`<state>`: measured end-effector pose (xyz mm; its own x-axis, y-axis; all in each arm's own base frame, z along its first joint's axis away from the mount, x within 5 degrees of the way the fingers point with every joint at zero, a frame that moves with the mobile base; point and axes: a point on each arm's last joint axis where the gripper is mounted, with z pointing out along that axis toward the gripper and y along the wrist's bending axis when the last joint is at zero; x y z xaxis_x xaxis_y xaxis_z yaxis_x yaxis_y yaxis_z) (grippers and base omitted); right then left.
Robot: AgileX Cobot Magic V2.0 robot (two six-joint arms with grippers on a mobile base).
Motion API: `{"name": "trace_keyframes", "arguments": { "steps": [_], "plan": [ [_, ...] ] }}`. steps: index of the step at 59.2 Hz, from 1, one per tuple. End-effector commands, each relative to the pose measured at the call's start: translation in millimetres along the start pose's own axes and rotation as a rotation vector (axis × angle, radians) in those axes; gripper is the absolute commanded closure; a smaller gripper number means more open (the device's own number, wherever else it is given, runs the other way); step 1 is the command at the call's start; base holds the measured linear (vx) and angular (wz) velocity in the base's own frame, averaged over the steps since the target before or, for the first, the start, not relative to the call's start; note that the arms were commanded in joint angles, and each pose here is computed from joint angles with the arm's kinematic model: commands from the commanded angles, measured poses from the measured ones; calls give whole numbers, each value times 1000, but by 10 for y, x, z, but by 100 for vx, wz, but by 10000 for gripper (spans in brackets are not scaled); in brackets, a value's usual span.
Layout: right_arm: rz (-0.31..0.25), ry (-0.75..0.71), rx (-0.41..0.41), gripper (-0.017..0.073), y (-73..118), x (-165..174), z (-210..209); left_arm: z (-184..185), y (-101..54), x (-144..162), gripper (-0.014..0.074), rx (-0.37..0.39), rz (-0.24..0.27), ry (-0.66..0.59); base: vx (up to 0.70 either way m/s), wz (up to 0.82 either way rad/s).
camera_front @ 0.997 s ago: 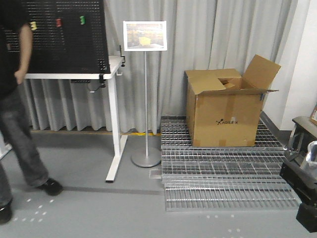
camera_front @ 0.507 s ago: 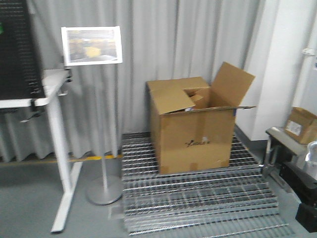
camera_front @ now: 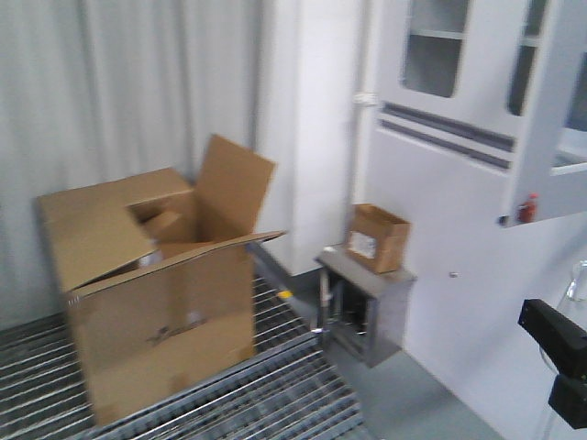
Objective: Pick beaker and place in left cabinet
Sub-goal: 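Drive the base to the open white cabinet with the blue tray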
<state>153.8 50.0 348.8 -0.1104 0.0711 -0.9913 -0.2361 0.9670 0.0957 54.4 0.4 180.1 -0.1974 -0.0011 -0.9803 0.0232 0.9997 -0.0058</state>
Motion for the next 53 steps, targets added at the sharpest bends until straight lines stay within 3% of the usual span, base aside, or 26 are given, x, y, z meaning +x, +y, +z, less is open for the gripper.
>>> {"name": "trace_keyframes", "arguments": {
  "steps": [1,53],
  "plan": [
    [-14,-48,-20,563,21,-131,-31,-21,-14,-115,590,16,-5,-102,52,-75],
    [-14,-47,-18,563,19,-130,-31,-21,-14,-115,590,16,-5,-102,41,-80]
  ]
}}
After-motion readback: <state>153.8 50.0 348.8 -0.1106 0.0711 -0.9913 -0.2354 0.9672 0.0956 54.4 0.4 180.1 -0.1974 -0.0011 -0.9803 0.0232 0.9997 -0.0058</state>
